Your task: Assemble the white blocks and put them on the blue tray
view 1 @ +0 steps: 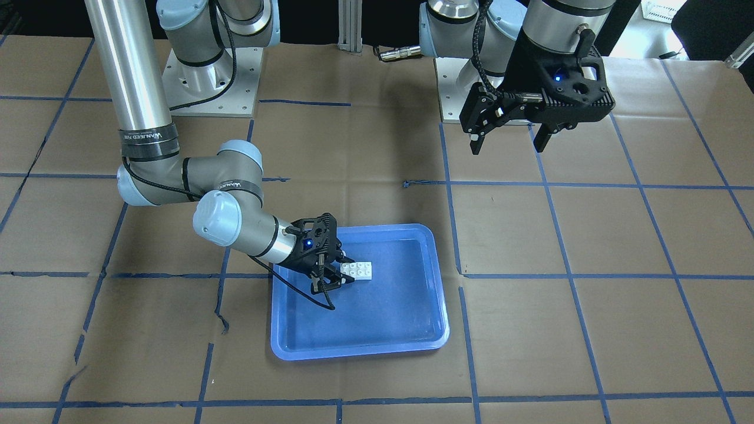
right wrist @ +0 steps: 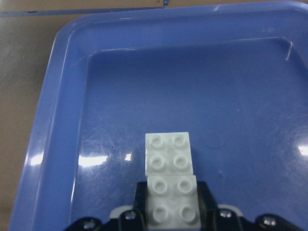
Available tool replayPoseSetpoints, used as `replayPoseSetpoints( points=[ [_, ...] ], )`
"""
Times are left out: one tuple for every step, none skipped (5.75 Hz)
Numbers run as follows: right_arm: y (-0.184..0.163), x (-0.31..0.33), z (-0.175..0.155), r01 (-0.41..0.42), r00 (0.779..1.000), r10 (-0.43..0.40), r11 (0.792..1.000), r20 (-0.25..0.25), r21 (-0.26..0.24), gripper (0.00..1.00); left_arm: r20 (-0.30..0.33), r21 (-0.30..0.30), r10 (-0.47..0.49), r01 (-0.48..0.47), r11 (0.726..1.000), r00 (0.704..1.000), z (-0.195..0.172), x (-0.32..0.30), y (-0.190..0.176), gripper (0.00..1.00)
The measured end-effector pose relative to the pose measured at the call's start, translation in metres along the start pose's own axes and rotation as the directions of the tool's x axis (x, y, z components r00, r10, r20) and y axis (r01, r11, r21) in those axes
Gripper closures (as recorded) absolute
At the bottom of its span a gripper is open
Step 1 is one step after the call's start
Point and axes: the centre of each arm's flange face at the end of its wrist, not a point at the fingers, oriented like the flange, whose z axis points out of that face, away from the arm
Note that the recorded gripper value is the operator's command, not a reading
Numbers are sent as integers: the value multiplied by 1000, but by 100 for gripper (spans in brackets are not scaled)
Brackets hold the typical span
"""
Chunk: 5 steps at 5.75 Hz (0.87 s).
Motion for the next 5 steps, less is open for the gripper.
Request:
replayPoseSetpoints(
  points=[
    [0,0,0,-1,1000,1,1000,0,0,61,0,0,-1,1,1000,1000,0,0,0,0],
    [0,0,0,-2,1000,2,1000,1,-2,57,0,0,-1,1,1000,1000,0,0,0,0],
    [0,0,0,-3,1000,3,1000,1,-2,51,0,0,-1,1,1000,1000,1,0,0,0],
    [0,0,0,-4,1000,4,1000,1,-1,41,0,0,-1,1,1000,1000,1,0,0,0],
    [0,0,0,-8,1000,8,1000,2,1,10,0,0,-2,2,1000,1000,1,0,0,0]
  ],
)
